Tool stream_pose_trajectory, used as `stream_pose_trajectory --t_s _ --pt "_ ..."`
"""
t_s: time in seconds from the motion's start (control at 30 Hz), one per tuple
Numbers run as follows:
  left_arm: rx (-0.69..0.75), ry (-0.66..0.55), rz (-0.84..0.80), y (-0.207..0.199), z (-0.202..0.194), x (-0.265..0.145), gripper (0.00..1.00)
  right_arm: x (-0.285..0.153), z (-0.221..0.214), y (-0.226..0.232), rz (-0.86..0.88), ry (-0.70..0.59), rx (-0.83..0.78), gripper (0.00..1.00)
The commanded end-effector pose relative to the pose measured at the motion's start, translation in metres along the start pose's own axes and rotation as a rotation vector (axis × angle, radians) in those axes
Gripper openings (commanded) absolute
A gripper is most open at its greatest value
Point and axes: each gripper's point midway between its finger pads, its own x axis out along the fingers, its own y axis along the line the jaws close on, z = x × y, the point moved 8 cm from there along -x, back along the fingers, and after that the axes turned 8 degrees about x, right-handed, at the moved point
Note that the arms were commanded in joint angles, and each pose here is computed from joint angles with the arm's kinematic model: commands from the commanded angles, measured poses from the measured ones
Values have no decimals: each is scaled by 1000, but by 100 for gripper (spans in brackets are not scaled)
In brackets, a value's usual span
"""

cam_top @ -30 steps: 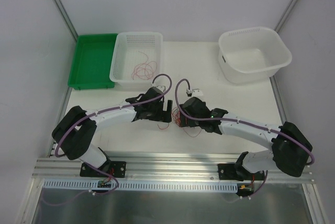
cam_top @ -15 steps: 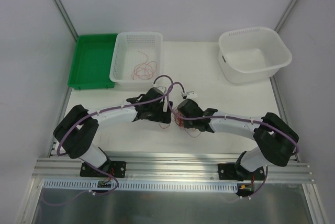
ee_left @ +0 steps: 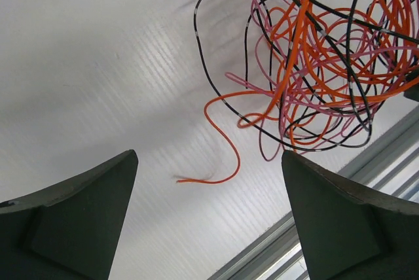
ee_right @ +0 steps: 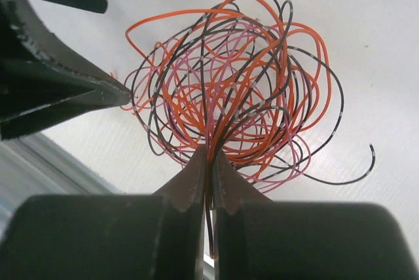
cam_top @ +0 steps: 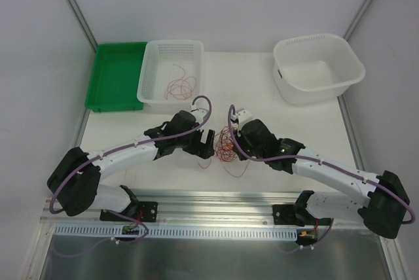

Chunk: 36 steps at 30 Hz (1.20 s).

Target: Untangle the cables

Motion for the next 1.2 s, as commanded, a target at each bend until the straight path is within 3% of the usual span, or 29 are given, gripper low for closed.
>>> stream_pose_trajectory --t_s 0.0,0.33,0.7,0.77,0.83,0.87,0.93,1.03,1.17 --pt "89 -47 -89 -6 1 -8 93 -27 12 2 80 -21 -126 1" --pt "76 -218 -230 -28 29 -42 84 -49 13 -2 111 -44 -182 1" --pt "15 -167 -304 -41 46 -24 66 -52 17 3 149 -62 -161 1" --pt "10 -171 -313 -43 49 -21 58 -51 16 5 160 -57 -155 1" --pt "16 -173 -323 -44 52 -20 44 -50 16 5 161 -54 -150 1" --pt "18 -174 -321 -44 52 -20 22 -50 16 5 160 -56 -148 1" --pt "27 -183 -305 -42 51 -22 0 -49 15 3 138 -59 -149 1" --pt "32 -222 -228 -35 49 -29 0 -49 14 -5 70 -57 -139 1" --pt "-53 -227 48 -4 45 -49 0 -48 8 -25 -73 -52 -66 1"
